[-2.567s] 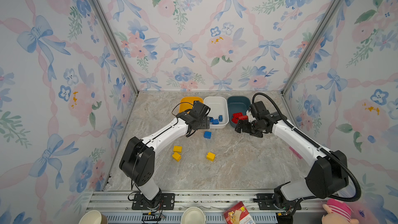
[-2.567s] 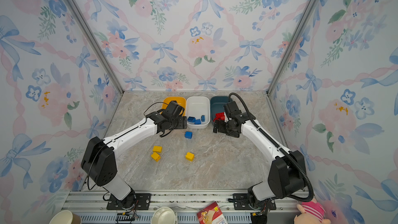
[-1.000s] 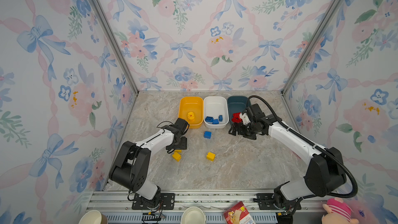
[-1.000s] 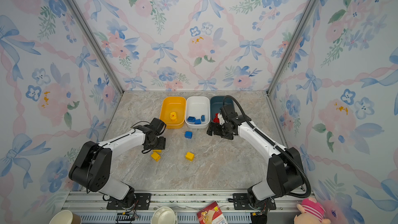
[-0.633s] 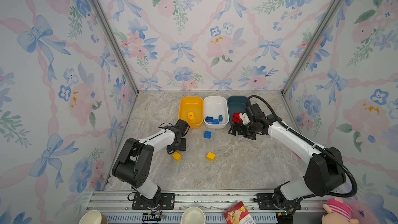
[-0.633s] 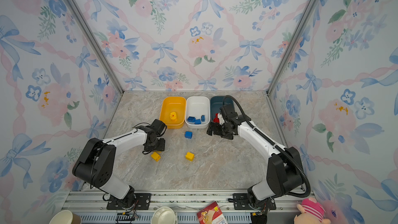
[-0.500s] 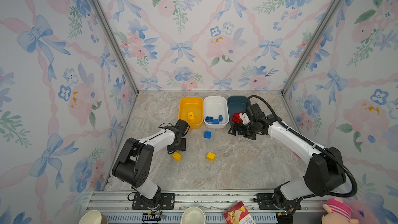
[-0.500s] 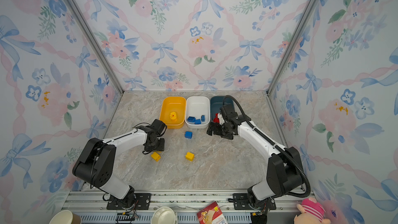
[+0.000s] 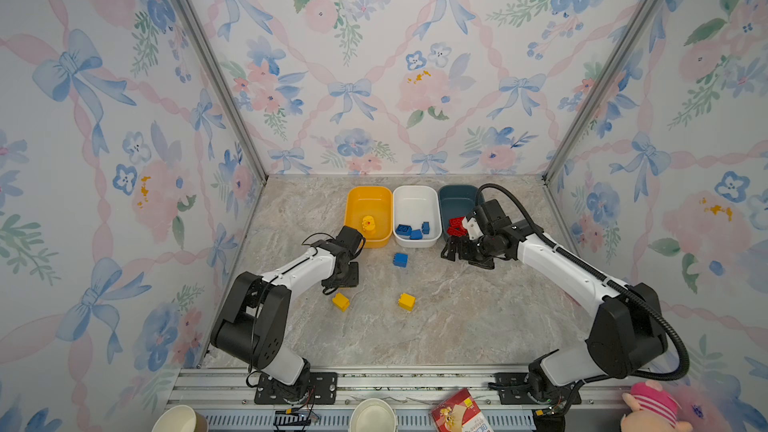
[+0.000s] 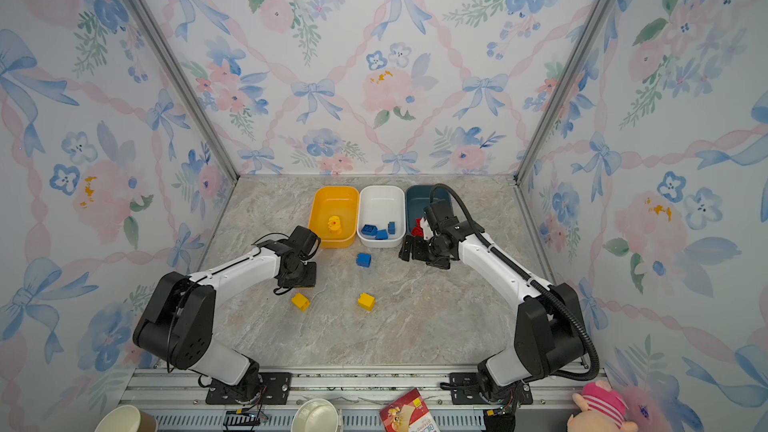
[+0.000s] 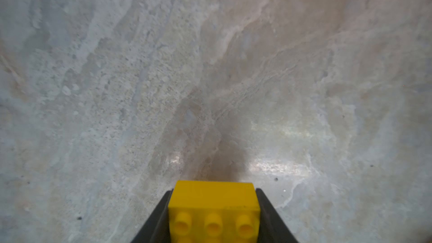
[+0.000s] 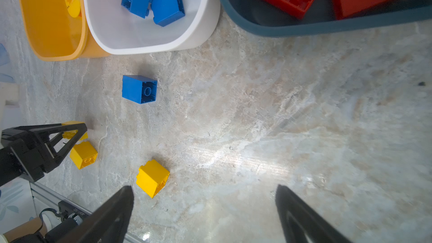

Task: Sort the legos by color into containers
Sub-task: 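Carry the yellow brick into the yellow bin and open the left gripper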

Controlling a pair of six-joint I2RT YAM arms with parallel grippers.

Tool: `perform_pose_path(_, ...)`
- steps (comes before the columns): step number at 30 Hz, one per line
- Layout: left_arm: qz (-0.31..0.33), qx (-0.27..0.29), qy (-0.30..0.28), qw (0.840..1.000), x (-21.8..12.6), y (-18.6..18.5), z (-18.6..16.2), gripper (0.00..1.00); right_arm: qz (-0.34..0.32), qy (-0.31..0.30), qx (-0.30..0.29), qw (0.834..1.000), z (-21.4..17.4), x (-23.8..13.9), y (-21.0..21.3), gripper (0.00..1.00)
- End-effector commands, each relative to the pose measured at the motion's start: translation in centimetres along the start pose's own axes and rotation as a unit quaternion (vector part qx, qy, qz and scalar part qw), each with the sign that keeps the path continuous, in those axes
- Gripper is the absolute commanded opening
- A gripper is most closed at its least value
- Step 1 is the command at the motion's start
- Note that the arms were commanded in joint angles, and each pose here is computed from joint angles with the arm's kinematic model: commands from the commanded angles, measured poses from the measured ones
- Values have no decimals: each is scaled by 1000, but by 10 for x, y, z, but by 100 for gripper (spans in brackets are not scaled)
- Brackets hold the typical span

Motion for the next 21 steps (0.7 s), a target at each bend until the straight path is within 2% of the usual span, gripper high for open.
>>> perform_pose_path(1, -18, -22, -46, 999, -25, -6, 23, 44, 1, -7, -1, 1000, 3, -4, 4, 97)
perform_pose_path(7, -44, -21, -100, 994, -53, -25, 60, 44, 1, -12, 1, 1000, 2, -7, 5, 97)
perform_pose_path(11, -46, -7, -120, 992, -59, -42, 86, 43, 2, -14, 1, 1000, 4, -8, 6, 97)
perform_pose_path(17, -45, 17, -135, 990, -51, -67, 122, 43, 3, -14, -2, 1000, 5, -10, 8, 97)
perform_pose_path(21, -41, 17, -122, 991, -31, -79, 135, 42, 3, -15, -2, 1000, 6, -11, 9, 97)
Point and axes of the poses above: each gripper's point midway between its finger pads, its own x axis out along the fingers, its own y axis along the line the jaws close on, z = x × y, the point moved 6 cm from there along -x, back along the fingers, and after that the axes turned 11 degrees about -x, right-handed, at the moved point
